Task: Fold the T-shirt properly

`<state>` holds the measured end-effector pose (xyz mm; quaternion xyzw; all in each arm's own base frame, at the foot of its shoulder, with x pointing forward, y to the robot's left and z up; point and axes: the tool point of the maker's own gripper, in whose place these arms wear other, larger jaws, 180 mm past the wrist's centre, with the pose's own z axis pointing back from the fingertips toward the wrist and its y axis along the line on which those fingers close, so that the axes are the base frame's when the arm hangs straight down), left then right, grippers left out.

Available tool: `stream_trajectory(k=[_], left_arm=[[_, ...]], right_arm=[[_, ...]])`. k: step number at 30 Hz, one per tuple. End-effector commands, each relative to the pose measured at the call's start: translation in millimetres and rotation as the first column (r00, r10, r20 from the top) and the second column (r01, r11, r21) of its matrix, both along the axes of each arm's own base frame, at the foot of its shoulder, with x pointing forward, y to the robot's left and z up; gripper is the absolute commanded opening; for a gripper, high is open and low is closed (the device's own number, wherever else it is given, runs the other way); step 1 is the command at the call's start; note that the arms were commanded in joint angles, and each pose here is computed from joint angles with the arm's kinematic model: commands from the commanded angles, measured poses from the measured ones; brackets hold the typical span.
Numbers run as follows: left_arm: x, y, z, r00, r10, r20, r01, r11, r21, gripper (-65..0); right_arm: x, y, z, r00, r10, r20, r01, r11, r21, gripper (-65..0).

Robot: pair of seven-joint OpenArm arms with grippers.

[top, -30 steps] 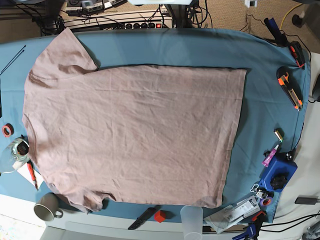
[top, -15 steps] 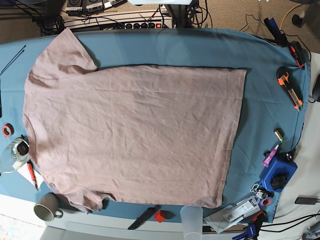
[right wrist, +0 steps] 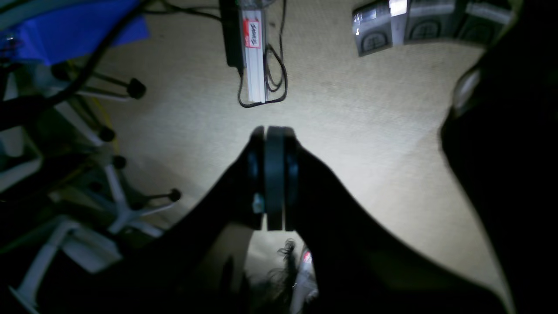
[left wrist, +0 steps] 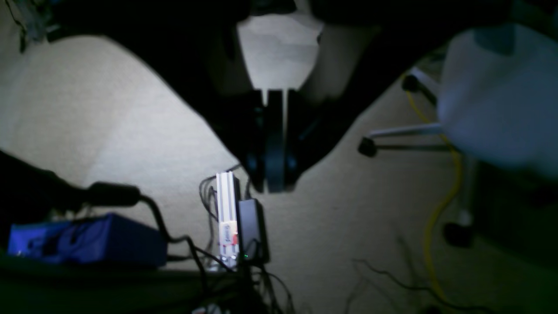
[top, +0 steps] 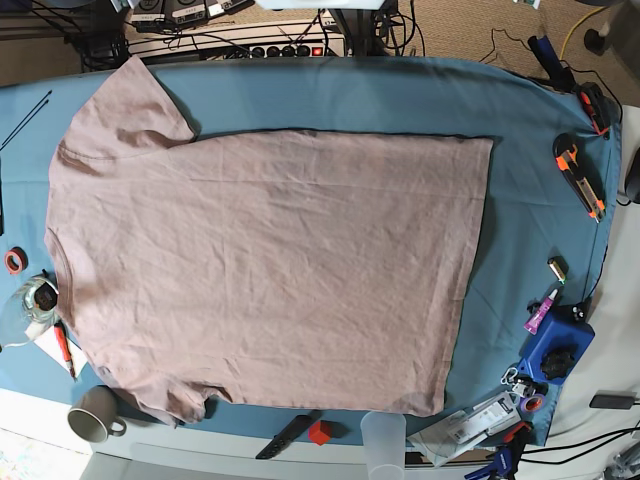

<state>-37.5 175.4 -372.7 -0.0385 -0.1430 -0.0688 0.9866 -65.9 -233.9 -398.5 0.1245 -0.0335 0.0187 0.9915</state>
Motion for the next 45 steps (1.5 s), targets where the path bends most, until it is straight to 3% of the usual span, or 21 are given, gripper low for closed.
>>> stream_trajectory(k=[1, 4, 12, 21, 26, 31, 45], left_arm=[[6, 0, 12, 1.0, 0.0, 0.025, 0.0, 1.0, 0.014, -65.0], [29, -3, 33, 0.995, -0.008, 0.101, 0.005, 0.999, 0.032, -65.0], [50, -9, 34, 0.985, -0.039, 0.167, 0.038, 0.999, 0.008, -65.0], [87, -10, 40, 0.955, -0.036, 0.293, 0.036, 0.999, 0.007, -65.0], [111, -7, 46, 0.929, -0.048, 0.367, 0.039, 0.999, 0.03, -65.0], [149, 9, 60, 0.868, -0.028, 0.496, -0.026, 0.994, 0.102, -65.0], [221, 16, 72, 0.757, -0.012, 0.654, -0.056, 0.995, 0.084, -65.0]], right_arm=[[7, 3, 9, 0.999, 0.03, 0.029, -0.03, 1.0, 0.006, -65.0], [28, 14, 23, 0.992, 0.085, 0.095, -0.085, 0.996, 0.005, -65.0], [75, 36, 61, 0.94, 0.209, 0.268, -0.204, 0.978, -0.046, -65.0], [118, 23, 71, 0.891, 0.255, 0.377, -0.207, 0.965, -0.162, -65.0], [141, 22, 75, 0.862, 0.254, 0.438, -0.193, 0.964, -0.181, -65.0], [159, 22, 79, 0.836, 0.254, 0.486, -0.182, 0.965, -0.191, -65.0], [218, 1, 101, 0.74, 0.271, 0.616, -0.081, 0.944, -0.319, -65.0]])
